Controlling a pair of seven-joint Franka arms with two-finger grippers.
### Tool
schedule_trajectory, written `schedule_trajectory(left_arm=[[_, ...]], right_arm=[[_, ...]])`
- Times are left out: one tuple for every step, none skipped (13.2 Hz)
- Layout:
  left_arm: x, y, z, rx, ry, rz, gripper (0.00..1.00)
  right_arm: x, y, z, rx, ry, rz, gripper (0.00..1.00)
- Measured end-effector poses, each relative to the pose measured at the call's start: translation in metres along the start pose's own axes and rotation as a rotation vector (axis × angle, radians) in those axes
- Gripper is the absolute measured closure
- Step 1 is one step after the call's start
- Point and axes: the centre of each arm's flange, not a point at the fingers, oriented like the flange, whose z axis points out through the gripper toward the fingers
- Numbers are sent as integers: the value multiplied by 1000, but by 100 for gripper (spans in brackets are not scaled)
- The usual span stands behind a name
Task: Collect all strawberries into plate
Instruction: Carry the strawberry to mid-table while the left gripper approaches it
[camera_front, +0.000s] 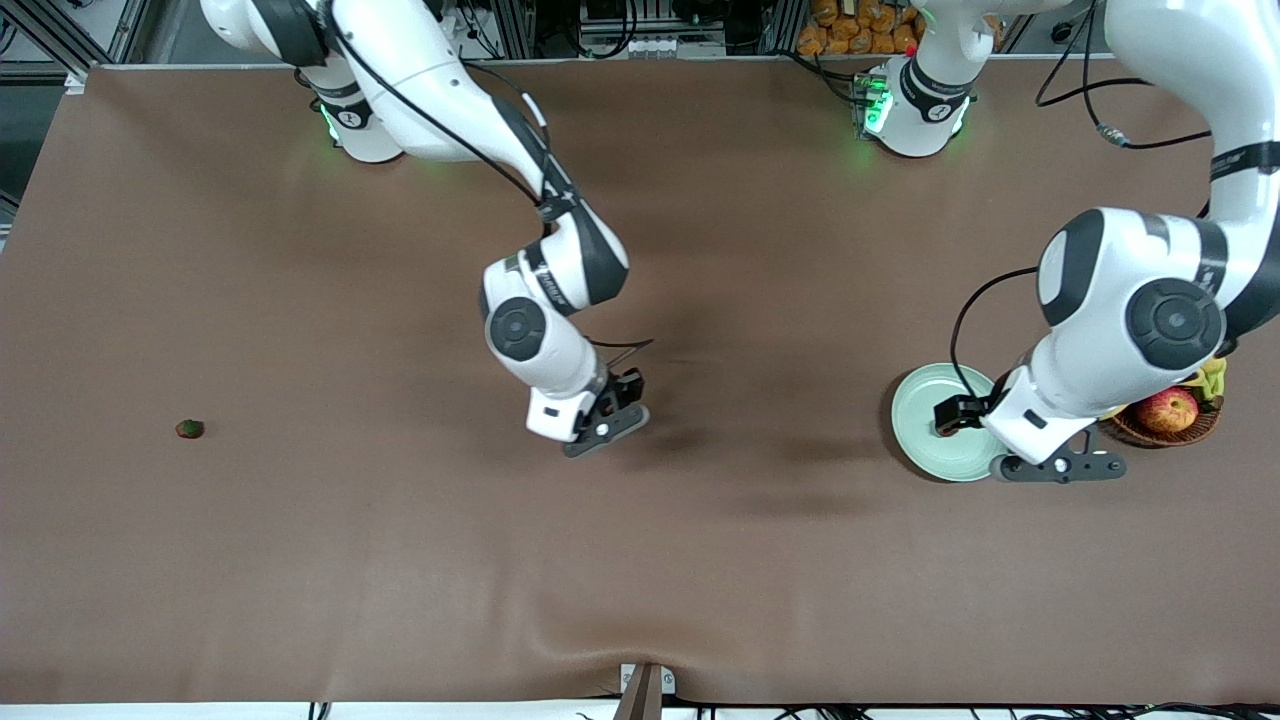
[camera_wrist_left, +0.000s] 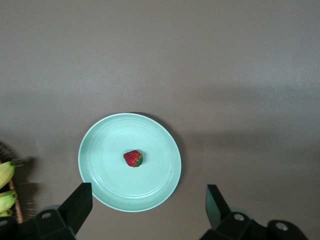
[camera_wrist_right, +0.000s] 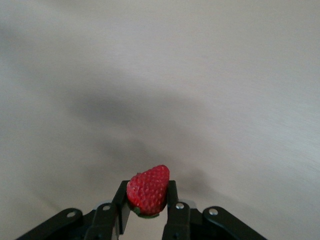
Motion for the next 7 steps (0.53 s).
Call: schedule_trajectory(left_arm=[[1,2,3,-3,4,2,0],[2,4,5,-5,9,6,0],[3,8,7,-8,14,12,0],[3,14,11,-10,17,20,0],[4,20,15,-12,18,28,0],[4,24,19,-14,18,34,0],[5,27,22,-16,21,37,0]], right_arm=[[2,-14,10,-3,21,-23,67],[1,-28,22,-7,39,-46,67],[-2,-40,34,-11,47,-67,67],[-7,-52,47,-15,54,-89,67],[-11,-62,58,-21,68,-113,67],[-11,-69,60,-34,84,-147,67],[-11,-75,60,-34,92,-182,67]])
